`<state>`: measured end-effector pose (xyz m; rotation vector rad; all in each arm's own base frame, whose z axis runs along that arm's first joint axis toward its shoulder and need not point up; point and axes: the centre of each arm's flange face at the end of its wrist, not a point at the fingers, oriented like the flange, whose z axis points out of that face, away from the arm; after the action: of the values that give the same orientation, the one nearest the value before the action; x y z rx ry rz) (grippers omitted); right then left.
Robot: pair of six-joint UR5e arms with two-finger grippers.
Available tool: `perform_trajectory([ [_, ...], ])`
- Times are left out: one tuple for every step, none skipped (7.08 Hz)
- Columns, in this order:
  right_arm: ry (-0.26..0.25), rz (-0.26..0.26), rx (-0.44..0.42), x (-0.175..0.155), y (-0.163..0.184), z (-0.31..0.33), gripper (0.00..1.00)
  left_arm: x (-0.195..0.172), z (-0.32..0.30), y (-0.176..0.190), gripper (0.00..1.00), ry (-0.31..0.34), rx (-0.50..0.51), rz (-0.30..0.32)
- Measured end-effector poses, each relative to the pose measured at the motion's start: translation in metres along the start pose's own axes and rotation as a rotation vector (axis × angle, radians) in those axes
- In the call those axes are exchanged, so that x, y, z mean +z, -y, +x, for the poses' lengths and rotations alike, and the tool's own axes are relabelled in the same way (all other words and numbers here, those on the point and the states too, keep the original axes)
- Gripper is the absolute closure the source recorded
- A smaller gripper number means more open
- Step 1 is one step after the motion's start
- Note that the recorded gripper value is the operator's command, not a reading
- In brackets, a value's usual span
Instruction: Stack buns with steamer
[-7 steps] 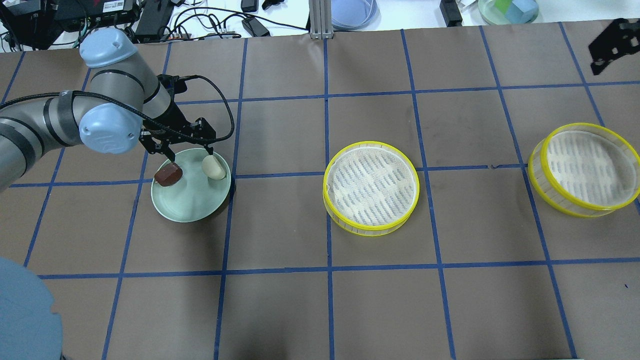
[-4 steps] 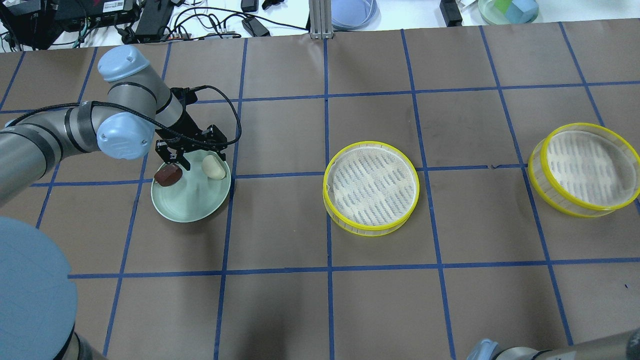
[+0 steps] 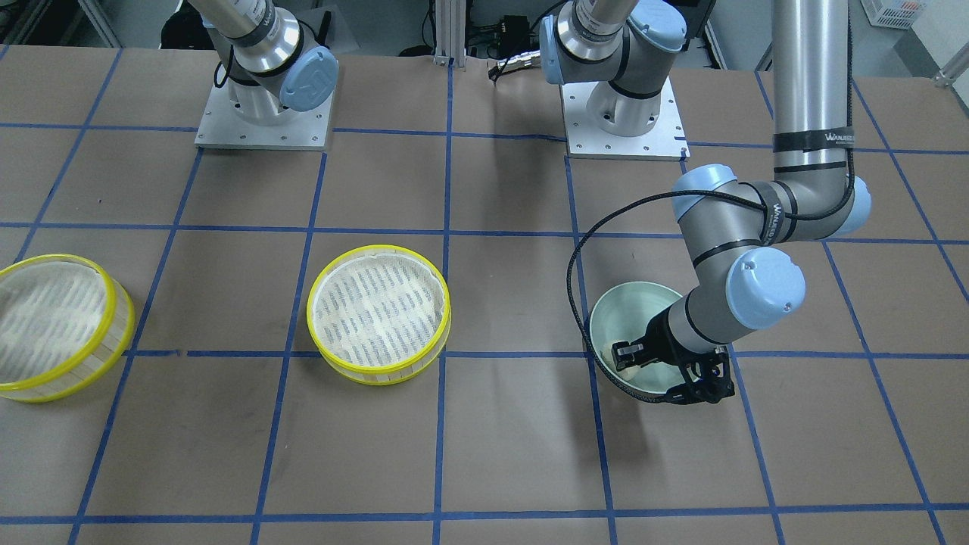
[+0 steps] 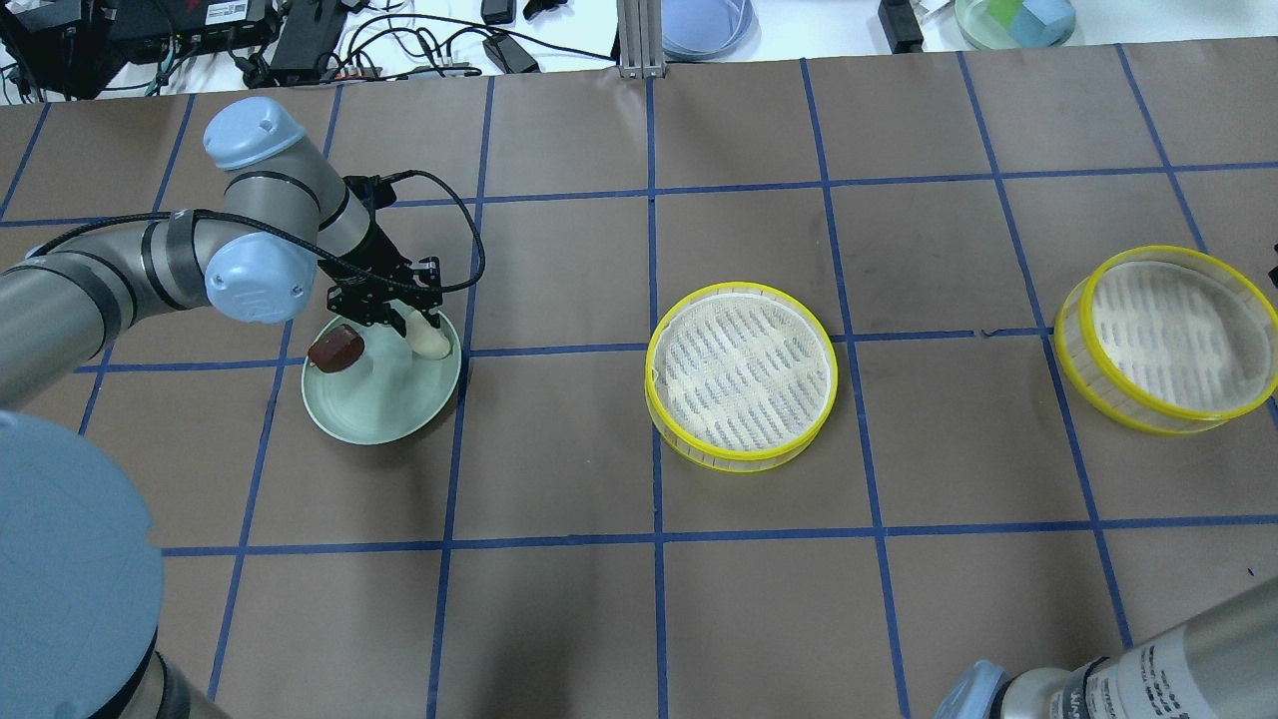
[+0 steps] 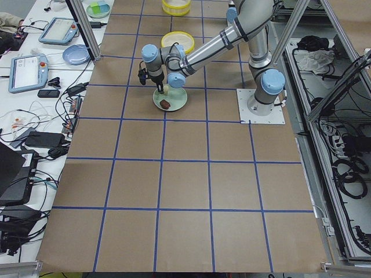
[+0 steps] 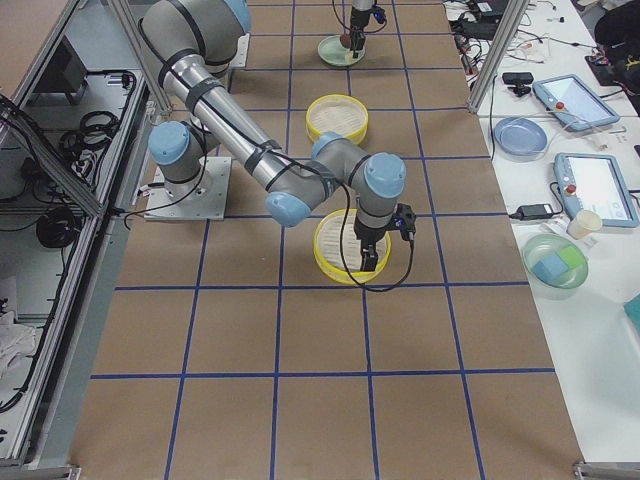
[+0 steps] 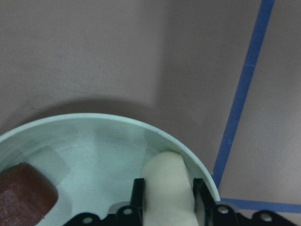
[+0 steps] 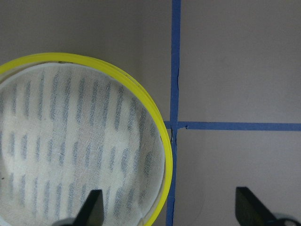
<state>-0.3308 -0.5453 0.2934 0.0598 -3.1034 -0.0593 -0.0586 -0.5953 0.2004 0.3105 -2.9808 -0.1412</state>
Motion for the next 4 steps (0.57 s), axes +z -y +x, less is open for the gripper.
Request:
perform_trajectory([
  [0.006, -0.005, -0.013, 0.02, 0.005, 0.004, 0.13, -0.002, 0.0, 0.001, 1.0, -0.001, -0.006, 0.006],
  [0.01, -0.008, -0.029, 0.04, 0.01, 0.008, 0.26, -0.006, 0.001, 0.001, 1.0, -0.001, -0.009, 0.015],
  [0.014, -0.01, -0.036, 0.053, 0.013, 0.01, 0.39, -0.018, 0.004, 0.001, 1.0, 0.001, -0.009, 0.038],
  [0.017, -0.013, -0.039, 0.059, 0.014, 0.011, 0.55, -0.037, 0.014, -0.001, 1.0, 0.003, -0.018, 0.07],
])
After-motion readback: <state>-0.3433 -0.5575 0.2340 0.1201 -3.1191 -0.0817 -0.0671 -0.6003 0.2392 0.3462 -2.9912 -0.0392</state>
